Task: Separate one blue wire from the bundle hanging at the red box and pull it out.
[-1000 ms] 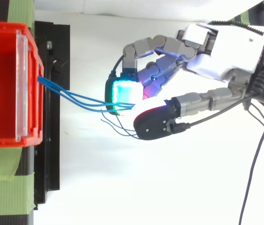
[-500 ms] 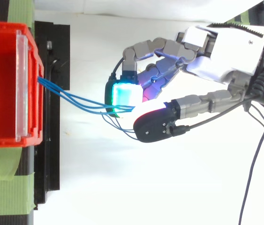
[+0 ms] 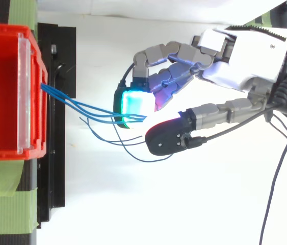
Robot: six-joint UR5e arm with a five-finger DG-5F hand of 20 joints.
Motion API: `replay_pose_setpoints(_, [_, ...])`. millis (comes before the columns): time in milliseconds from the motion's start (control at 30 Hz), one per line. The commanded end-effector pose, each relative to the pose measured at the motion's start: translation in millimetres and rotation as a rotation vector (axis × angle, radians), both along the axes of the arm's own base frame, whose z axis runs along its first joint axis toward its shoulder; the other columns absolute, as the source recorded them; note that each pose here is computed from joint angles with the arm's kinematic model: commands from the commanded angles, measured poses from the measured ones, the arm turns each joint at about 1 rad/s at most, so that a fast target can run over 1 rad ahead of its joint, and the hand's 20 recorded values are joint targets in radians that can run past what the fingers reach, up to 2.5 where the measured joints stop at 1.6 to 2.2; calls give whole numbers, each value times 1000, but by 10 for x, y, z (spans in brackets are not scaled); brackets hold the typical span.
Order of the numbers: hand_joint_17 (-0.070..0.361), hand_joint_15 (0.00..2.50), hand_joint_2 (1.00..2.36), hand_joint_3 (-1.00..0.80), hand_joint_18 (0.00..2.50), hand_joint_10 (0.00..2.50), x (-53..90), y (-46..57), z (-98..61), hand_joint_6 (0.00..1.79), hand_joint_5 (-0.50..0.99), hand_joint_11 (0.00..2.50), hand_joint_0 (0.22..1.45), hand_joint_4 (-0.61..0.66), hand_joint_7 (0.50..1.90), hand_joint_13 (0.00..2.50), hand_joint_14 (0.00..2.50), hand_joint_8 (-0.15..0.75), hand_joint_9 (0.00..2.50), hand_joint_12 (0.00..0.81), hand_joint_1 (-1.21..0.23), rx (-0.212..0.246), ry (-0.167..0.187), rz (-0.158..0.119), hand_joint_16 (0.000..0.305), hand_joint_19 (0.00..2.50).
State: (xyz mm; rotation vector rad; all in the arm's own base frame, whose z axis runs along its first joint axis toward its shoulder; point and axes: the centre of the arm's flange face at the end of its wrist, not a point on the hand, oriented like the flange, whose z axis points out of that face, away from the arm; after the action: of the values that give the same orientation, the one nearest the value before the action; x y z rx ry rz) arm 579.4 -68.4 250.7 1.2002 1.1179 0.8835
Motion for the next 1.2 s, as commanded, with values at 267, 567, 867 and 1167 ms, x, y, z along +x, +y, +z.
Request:
replay_pose_setpoints(267, [114, 1521, 1025, -68, 602, 23, 0, 1, 0, 801, -192, 963, 604, 134, 1189, 1336, 2, 355, 769, 316, -714, -4, 1, 2, 51, 970])
replay_pose_setpoints(567, [114, 1553, 1025, -70, 605, 24, 0, 1, 0, 801, -191, 957, 605, 137, 1190, 1342, 0, 351, 777, 318, -712, -4, 1, 2, 51, 969])
replay_pose_setpoints(867, [114, 1486, 1025, -73, 617, 23, 0, 3, 0, 801, -191, 967, 607, 142, 1173, 1329, 262, 350, 803, 306, -712, -4, 1, 3, 50, 978])
replay_pose_setpoints(1167, [111, 1320, 1025, -73, 672, 24, -1, -6, 0, 798, -189, 998, 608, 147, 1185, 1317, 715, 357, 854, 302, -711, -3, 1, 2, 50, 1012])
